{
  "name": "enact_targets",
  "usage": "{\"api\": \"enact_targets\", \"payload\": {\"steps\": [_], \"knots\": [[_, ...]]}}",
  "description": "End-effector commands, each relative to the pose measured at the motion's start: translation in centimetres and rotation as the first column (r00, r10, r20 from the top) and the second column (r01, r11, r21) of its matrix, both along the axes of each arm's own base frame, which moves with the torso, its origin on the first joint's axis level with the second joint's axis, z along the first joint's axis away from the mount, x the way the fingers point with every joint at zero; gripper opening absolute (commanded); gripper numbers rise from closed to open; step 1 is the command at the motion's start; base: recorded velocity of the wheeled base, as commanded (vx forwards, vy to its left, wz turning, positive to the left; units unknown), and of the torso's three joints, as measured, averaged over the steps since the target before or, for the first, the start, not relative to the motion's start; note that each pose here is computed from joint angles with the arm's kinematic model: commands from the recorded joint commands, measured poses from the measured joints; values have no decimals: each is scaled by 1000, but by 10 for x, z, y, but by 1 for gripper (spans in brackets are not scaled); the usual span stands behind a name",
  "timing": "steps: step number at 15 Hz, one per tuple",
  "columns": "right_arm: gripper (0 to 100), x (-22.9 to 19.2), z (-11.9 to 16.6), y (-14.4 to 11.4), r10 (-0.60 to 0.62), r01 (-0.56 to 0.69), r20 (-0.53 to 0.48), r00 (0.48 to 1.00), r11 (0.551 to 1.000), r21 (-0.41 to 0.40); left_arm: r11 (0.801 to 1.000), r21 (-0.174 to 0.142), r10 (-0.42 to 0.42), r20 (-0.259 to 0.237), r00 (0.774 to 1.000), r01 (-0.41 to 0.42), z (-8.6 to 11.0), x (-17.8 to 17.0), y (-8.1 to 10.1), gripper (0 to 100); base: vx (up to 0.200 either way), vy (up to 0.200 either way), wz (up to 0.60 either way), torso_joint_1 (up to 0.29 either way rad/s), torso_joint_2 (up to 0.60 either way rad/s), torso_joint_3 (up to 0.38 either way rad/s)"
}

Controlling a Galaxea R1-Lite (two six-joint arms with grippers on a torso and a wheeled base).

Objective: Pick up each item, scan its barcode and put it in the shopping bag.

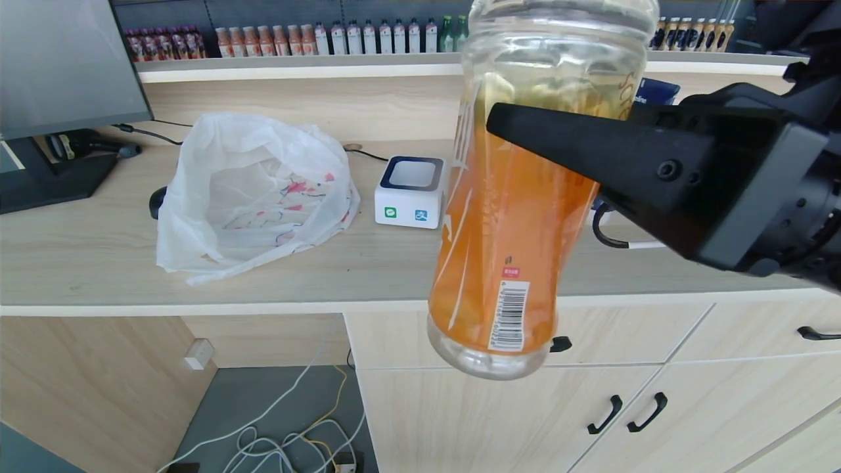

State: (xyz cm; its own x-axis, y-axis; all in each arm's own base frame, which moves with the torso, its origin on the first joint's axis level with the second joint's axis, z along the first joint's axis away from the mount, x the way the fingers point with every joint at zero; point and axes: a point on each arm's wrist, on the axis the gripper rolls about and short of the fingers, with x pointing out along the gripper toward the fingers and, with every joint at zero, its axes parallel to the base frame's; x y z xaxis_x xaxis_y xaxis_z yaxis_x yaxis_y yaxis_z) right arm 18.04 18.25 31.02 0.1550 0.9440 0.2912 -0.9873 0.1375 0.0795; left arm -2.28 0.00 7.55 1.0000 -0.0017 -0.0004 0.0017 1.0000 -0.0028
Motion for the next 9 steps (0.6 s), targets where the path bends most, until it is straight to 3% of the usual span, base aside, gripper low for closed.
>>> {"api": "enact_targets", "payload": {"steps": [1, 9], "knots": [[0, 5, -2, 5, 25, -25, -22, 999, 1000, -9, 1000, 0, 0, 0, 1000, 0, 0, 0, 0, 0, 0, 0, 0, 0, 0, 0], [0, 2, 12, 5, 150, -150, -23, 988, 989, 2, 1000, 0, 0, 0, 1000, 0, 0, 0, 0, 0, 0, 0, 0, 0, 0, 0]]}}
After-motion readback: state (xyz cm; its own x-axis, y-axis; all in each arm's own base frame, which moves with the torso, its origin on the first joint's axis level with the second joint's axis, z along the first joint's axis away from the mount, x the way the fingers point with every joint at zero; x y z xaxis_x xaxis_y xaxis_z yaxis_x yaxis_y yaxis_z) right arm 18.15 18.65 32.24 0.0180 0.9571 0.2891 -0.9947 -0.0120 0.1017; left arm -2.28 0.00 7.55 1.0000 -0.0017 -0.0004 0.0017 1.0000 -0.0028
